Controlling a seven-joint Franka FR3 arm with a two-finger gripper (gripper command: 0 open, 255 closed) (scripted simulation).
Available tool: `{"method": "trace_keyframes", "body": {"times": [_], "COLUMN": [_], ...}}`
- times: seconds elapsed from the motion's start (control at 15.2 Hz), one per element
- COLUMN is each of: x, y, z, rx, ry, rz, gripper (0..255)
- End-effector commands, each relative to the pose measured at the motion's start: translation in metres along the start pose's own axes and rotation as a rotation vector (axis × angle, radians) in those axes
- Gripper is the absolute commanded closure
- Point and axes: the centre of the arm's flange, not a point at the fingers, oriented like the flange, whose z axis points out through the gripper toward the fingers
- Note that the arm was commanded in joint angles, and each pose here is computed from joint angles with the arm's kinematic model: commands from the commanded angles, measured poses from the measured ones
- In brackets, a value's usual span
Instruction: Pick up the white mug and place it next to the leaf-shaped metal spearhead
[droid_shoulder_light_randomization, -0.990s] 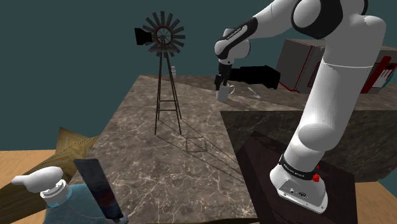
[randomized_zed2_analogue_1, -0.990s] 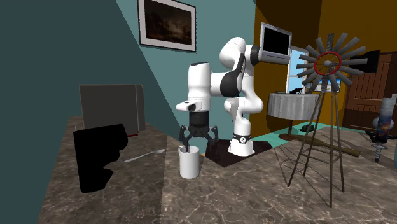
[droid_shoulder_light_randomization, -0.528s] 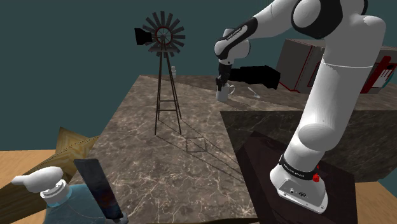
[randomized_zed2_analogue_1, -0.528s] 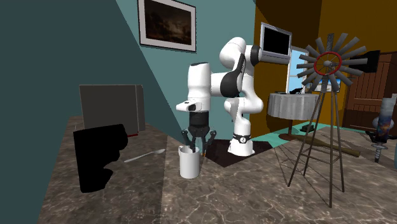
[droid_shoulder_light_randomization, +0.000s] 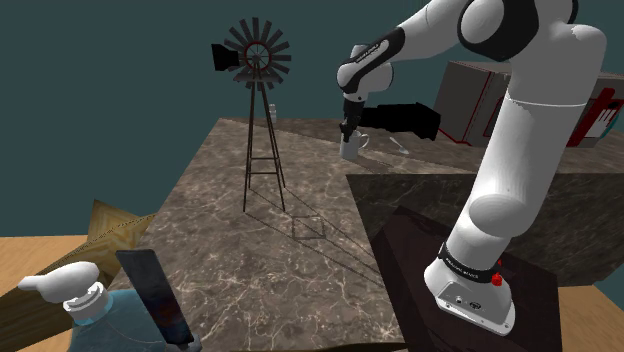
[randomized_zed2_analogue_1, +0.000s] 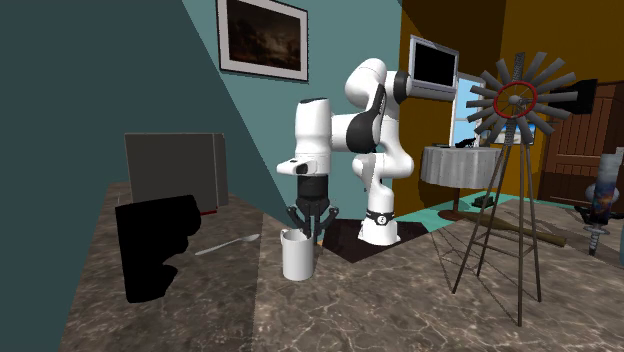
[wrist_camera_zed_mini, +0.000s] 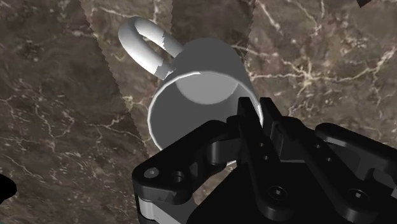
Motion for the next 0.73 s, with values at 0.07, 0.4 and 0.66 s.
{"method": "trace_keyframes", "body": {"times": [0.07,0.4,0.66], "x": [0.001,0.002,0.003], "y": [0.000,0.000,0.000], "z": [-0.010,-0.037,-0.058], "rx": [0.000,0.000,0.000], "ry": [-0.001,-0.001,-0.001], "rz": [0.000,0.000,0.000], "gripper": [255,255,255]}}
